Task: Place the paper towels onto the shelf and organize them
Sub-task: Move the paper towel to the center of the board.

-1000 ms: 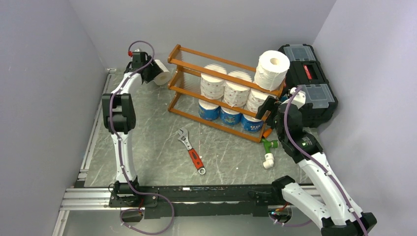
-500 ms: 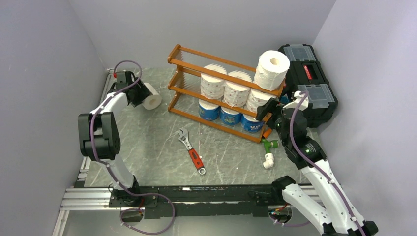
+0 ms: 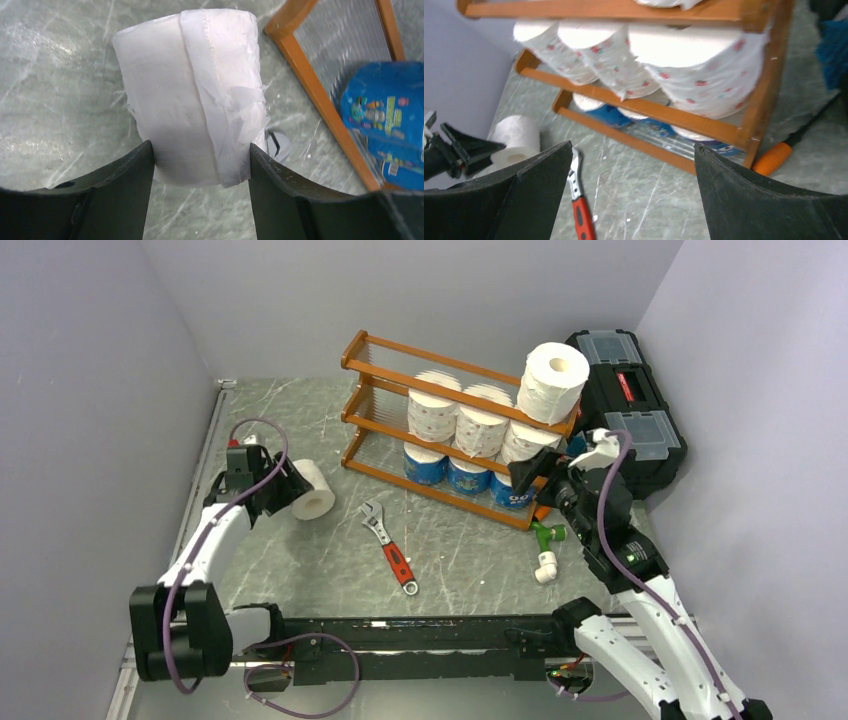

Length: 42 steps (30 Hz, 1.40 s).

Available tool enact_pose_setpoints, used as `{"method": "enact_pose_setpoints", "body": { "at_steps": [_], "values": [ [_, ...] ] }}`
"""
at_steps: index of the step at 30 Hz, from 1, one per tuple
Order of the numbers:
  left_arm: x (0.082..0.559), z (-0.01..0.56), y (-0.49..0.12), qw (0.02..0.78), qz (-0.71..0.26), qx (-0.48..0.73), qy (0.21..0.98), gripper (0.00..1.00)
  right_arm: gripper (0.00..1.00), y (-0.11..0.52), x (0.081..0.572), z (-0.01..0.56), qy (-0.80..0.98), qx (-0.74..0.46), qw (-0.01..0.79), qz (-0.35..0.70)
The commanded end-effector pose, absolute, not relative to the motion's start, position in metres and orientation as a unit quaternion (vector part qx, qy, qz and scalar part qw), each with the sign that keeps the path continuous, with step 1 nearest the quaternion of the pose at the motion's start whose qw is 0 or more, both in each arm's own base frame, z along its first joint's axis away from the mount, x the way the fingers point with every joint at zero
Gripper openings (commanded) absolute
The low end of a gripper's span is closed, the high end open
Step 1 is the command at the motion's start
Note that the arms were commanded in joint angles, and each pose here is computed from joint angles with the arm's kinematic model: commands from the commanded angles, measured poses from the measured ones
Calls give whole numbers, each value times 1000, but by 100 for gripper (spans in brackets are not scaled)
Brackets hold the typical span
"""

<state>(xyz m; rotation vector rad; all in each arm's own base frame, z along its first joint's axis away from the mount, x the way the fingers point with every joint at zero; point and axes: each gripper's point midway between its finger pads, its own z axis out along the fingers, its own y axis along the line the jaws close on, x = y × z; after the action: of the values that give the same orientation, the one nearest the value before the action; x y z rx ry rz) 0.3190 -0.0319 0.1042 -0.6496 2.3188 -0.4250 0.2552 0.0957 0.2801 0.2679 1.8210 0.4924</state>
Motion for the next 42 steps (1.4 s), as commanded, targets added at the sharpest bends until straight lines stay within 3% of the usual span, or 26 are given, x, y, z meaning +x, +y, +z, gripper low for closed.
{"method": "enact_pose_setpoints", "body": {
  "at_steps": [1,4,11,15,22,26,42],
  "values": [
    [309,127,-53,369,-202,-195,886,36,93,136,258,287,781,51,559,273],
    [301,129,-60,371,-211,-187,885,40,93,156,258,282,794,25,533,292],
    [294,144,-51,371,-185,-193,889,84,93,184,253,272,812,-6,507,291],
    [292,152,-49,371,-180,-198,889,99,93,187,252,272,813,-15,506,289],
    [300,152,-39,366,-178,-243,880,100,93,198,250,271,811,-42,498,305],
    [310,134,-39,327,-175,-253,893,99,93,207,248,266,814,-58,485,314],
    [322,101,-47,273,-131,-197,932,99,93,205,250,255,821,-60,482,300]
  ]
}}
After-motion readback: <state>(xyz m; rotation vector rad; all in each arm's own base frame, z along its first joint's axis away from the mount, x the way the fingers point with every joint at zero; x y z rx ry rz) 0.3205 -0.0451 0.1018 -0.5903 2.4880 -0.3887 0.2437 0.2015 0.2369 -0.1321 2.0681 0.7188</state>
